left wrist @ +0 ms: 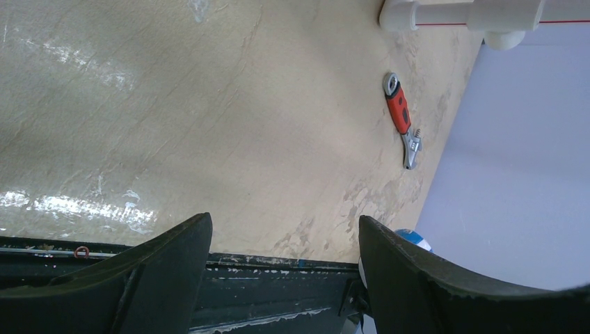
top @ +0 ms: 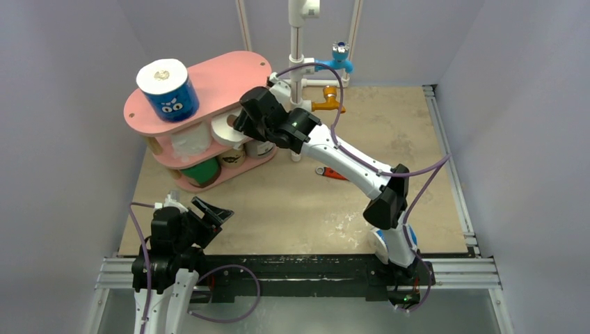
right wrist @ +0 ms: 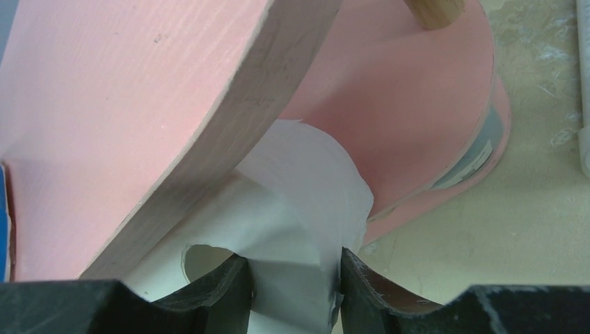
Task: Place and organize the paper towels onto the shelf
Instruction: Place the paper towel on the shelf, then adjust the paper towel at the center of the board.
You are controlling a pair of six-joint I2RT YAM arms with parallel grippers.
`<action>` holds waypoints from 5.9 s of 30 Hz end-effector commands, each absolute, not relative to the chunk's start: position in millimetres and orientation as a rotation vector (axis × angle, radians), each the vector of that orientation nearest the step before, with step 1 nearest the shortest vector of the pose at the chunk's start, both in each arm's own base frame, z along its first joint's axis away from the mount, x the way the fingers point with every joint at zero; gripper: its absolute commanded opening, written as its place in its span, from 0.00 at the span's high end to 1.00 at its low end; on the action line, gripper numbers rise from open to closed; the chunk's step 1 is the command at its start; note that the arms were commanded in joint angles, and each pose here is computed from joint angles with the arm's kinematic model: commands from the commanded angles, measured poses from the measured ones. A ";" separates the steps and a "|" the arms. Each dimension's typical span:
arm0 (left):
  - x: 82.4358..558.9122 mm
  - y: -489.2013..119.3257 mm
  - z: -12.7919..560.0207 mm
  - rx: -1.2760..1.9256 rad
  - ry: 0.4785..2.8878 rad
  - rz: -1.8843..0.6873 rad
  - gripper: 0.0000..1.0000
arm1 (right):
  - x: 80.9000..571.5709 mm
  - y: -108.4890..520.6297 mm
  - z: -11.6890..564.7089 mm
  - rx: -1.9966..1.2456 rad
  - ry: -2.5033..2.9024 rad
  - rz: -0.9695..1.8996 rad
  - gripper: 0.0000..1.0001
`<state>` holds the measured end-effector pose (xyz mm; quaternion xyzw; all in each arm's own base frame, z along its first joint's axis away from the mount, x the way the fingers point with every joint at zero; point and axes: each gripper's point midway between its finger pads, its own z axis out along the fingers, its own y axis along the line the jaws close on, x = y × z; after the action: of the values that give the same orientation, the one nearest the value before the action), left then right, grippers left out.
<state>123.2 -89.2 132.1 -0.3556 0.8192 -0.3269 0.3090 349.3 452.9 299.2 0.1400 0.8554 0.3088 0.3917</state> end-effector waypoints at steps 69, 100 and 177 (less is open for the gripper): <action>109.6 -82.7 118.2 -0.973 2.224 -0.789 0.24 | 296.4 434.8 321.7 -0.462 1.574 0.595 0.80; 109.0 -85.0 116.0 -0.957 2.241 -0.799 0.24 | 347.4 476.0 294.3 -0.441 1.593 0.590 0.81; 162.4 -118.8 114.2 -0.935 2.164 -1.066 0.19 | 162.6 -24.6 149.8 1.193 2.280 -0.456 0.01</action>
<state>157.2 -123.8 118.2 -0.3193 0.8107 -0.4081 0.2725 193.2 -11.4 136.4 0.3932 0.8618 -0.1252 0.2950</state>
